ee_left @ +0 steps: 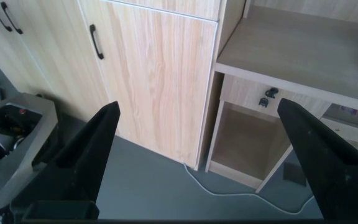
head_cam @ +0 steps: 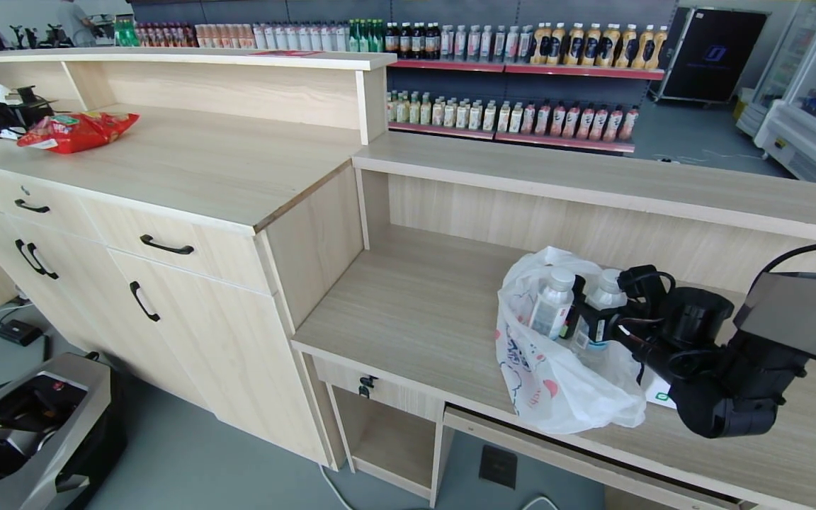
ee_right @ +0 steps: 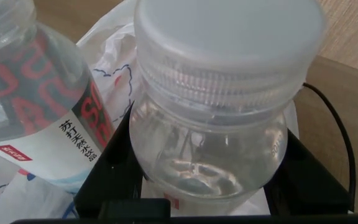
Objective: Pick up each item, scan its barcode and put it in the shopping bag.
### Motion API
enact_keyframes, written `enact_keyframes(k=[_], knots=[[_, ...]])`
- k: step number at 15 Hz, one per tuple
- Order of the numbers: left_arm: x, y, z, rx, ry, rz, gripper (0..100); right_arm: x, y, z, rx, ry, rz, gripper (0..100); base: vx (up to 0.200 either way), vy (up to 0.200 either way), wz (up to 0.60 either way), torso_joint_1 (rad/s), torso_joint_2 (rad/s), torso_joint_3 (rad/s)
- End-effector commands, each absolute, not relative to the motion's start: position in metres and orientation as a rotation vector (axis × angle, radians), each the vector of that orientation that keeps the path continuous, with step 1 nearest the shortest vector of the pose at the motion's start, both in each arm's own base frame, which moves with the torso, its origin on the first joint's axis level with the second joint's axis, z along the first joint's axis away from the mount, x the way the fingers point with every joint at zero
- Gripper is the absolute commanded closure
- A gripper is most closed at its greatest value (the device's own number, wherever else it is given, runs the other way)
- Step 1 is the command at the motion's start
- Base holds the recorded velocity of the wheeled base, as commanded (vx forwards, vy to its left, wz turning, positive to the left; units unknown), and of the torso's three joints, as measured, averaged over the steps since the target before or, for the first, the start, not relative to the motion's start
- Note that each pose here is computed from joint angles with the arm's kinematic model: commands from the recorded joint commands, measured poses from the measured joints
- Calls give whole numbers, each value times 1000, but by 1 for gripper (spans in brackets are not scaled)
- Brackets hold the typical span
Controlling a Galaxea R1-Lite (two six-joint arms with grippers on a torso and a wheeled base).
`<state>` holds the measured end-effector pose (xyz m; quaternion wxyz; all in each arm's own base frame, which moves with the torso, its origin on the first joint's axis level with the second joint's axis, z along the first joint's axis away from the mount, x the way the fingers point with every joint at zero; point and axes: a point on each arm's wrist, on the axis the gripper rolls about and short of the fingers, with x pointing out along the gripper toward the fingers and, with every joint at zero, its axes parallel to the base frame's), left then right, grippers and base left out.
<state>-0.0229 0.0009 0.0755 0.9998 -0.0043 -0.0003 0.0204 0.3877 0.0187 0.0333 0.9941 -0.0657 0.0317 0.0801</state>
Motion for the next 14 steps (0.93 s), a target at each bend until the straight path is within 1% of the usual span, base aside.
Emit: enact_keyframes(k=[1, 2, 6, 8, 10, 11, 12, 14], knots=[[-23, 1, 75, -9, 0, 41, 0, 387, 18, 36, -132, 66, 161, 100, 0, 0, 0, 0, 0, 0], [-23, 1, 75, -9, 0, 41, 0, 386, 18, 37, -131, 75, 168, 0, 0, 0, 0, 0, 0, 0], [-23, 1, 75, -9, 0, 41, 0, 385, 15, 43, -130, 65, 175, 0, 0, 0, 0, 0, 0, 0], [-23, 1, 75, -9, 0, 41, 0, 381, 17, 60, -128, 70, 198, 0, 0, 0, 0, 0, 0, 0], [-23, 1, 75, -9, 0, 41, 0, 370, 20, 92, -126, 82, 210, 0, 0, 0, 0, 0, 0, 0], [-23, 1, 75, -9, 0, 41, 0, 361, 21, 115, -126, 83, 215, 0, 0, 0, 0, 0, 0, 0], [-23, 1, 75, -9, 0, 41, 0, 355, 20, 128, -127, 86, 215, 0, 0, 0, 0, 0, 0, 0], [-23, 1, 75, -9, 0, 41, 0, 317, 19, 179, -160, 90, 217, 0, 0, 0, 0, 0, 0, 0]])
